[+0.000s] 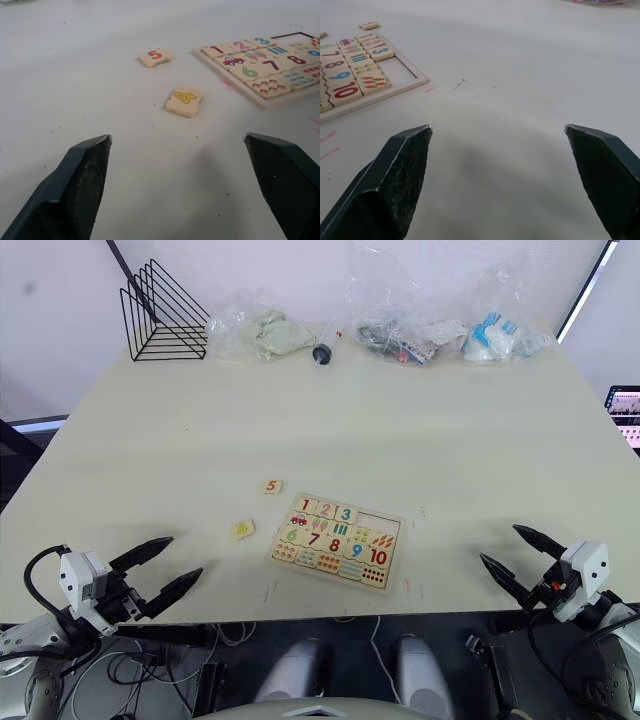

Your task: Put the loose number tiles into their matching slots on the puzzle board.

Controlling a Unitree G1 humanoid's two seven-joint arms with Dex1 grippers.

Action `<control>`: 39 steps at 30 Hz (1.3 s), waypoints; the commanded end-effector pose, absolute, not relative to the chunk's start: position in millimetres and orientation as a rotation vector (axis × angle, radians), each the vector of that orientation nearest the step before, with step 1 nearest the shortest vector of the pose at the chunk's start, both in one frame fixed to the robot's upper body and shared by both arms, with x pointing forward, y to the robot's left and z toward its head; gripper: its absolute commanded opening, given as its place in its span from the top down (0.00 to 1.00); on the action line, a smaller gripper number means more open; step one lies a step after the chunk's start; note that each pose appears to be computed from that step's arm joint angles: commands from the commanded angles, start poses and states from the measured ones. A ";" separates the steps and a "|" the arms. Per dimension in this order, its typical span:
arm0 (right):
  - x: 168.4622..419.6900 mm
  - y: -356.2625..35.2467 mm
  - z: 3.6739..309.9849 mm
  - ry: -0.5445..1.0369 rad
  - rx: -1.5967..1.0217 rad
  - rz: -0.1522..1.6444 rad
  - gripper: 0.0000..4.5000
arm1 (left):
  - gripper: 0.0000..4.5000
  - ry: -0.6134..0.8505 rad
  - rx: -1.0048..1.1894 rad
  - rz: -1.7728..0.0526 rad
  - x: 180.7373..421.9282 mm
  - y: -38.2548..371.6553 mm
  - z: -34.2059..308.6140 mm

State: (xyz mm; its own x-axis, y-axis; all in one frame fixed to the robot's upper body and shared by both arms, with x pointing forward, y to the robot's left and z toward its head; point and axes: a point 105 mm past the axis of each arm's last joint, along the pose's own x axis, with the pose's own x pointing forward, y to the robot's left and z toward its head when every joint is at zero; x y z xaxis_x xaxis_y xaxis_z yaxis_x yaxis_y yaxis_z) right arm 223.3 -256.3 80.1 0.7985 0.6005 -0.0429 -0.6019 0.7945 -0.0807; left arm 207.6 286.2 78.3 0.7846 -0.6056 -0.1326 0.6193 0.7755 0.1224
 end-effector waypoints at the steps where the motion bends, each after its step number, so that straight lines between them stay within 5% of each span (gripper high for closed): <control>1: 223.4 -253.1 89.9 -0.045 -0.103 0.664 0.01 | 0.00 0.074 0.205 -0.678 208.3 291.9 85.4; 18: 223.6 -245.7 101.6 -0.067 -0.120 0.806 0.01 | 0.00 0.117 0.238 -0.763 220.3 293.2 94.0; 30: 227.3 -217.8 132.6 -0.099 -0.152 1.139 0.01 | 0.00 0.294 0.413 -0.902 267.7 278.9 91.5; 39: 238.5 -206.5 134.4 -0.122 -0.177 1.195 0.01 | 0.00 0.318 0.470 -1.027 290.5 266.2 94.0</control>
